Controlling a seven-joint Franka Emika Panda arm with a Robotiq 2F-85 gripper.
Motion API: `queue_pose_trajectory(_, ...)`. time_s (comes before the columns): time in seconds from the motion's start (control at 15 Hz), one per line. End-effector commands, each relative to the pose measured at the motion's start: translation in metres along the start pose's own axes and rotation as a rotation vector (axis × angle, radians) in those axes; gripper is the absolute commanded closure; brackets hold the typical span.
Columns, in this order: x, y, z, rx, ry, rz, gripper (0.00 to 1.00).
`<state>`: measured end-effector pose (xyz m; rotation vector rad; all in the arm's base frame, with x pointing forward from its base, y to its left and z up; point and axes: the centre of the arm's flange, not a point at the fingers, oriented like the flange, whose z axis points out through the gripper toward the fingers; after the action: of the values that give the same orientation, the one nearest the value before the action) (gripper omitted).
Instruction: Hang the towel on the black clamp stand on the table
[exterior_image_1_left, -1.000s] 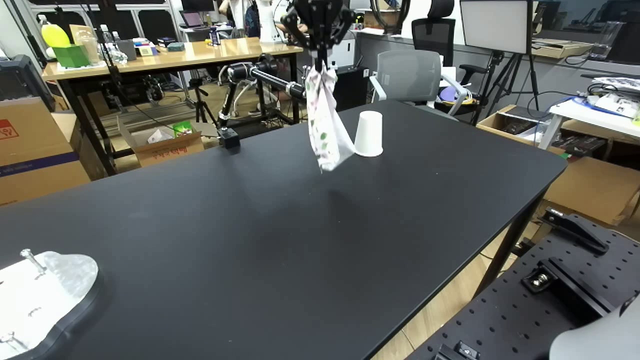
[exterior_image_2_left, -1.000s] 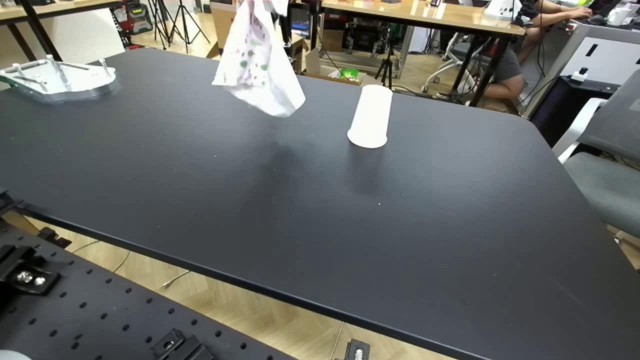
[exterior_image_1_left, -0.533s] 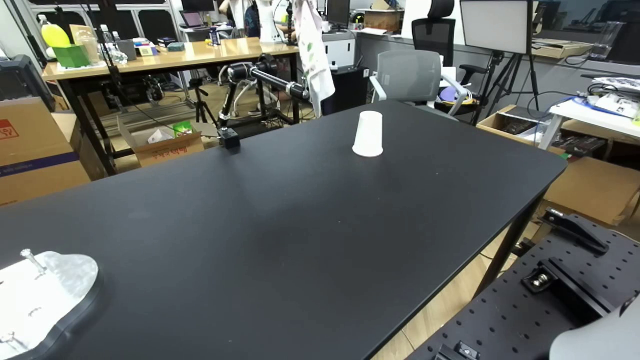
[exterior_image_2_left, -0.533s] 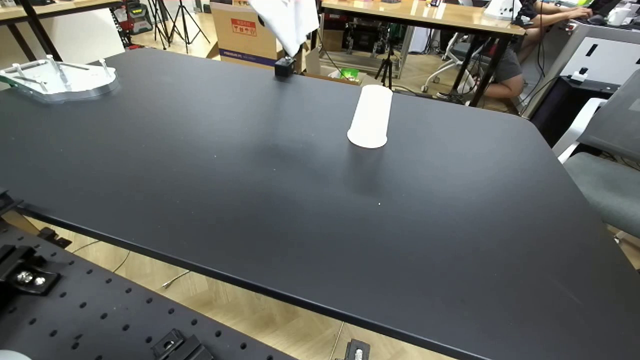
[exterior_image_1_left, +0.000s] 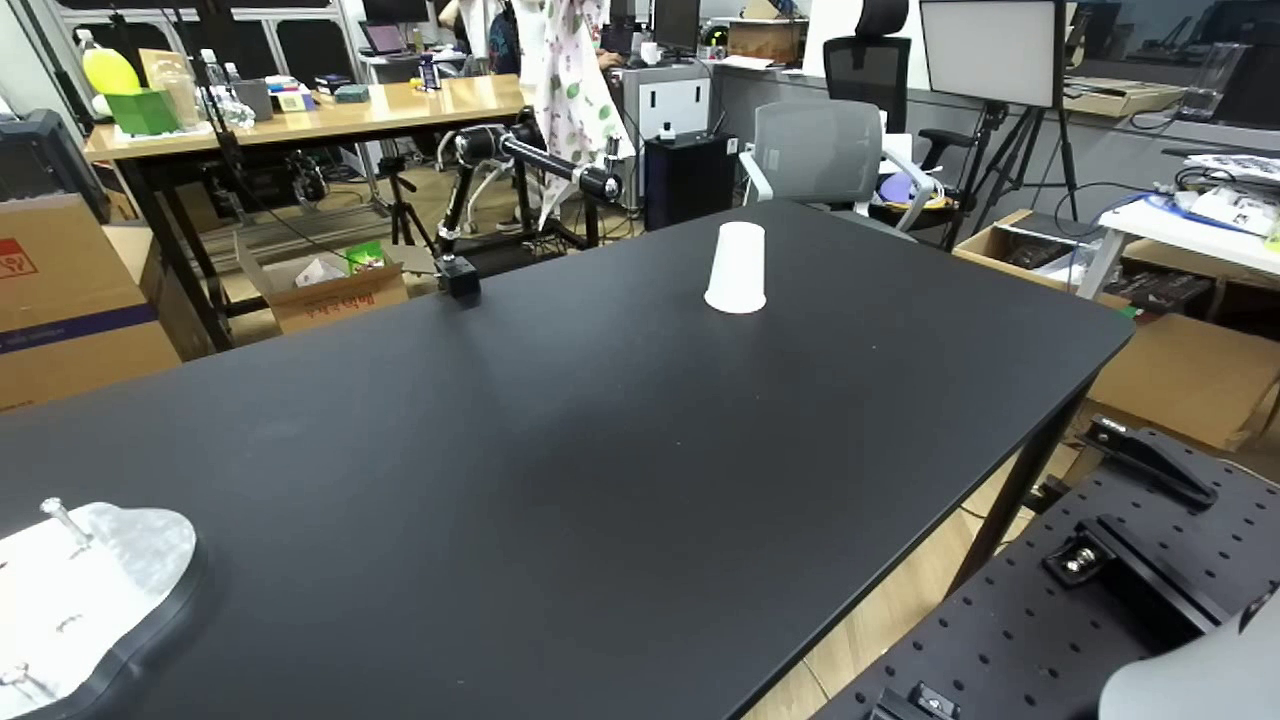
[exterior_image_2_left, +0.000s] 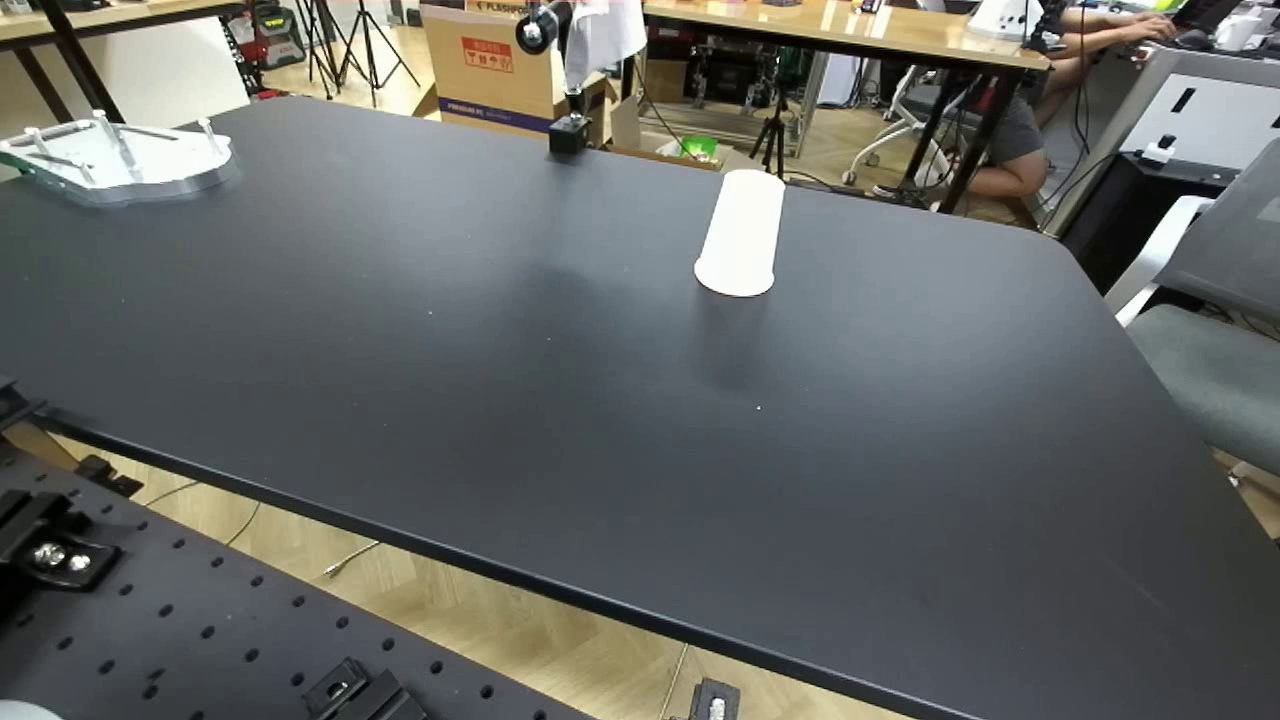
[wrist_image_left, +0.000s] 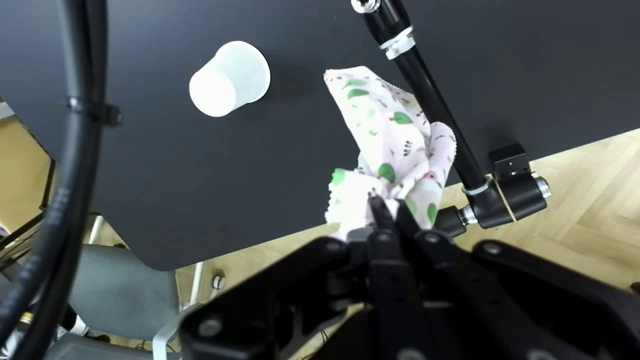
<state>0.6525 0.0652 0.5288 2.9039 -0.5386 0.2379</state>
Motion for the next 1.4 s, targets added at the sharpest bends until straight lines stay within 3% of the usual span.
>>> queue_pose_trajectory(0.0,0.017,-0.024,-0.010,-0.022,-0.025,0.031,0.99)
queue_pose_trajectory(0.27,0.007,-0.044,-0.026,-0.020,-0.062,0.010,0.99)
queue_pose_trajectory(0.67,-0.029,-0.053,-0.028,-0.024,-0.193,-0.011,0.99)
queue_pose_trajectory(1.07,-0.032,-0.027,-0.006,0.001,-0.269,0.077,0.99)
queue_pose_trajectory(1.33,-0.033,-0.002,0.030,0.008,-0.349,0.113,0.99)
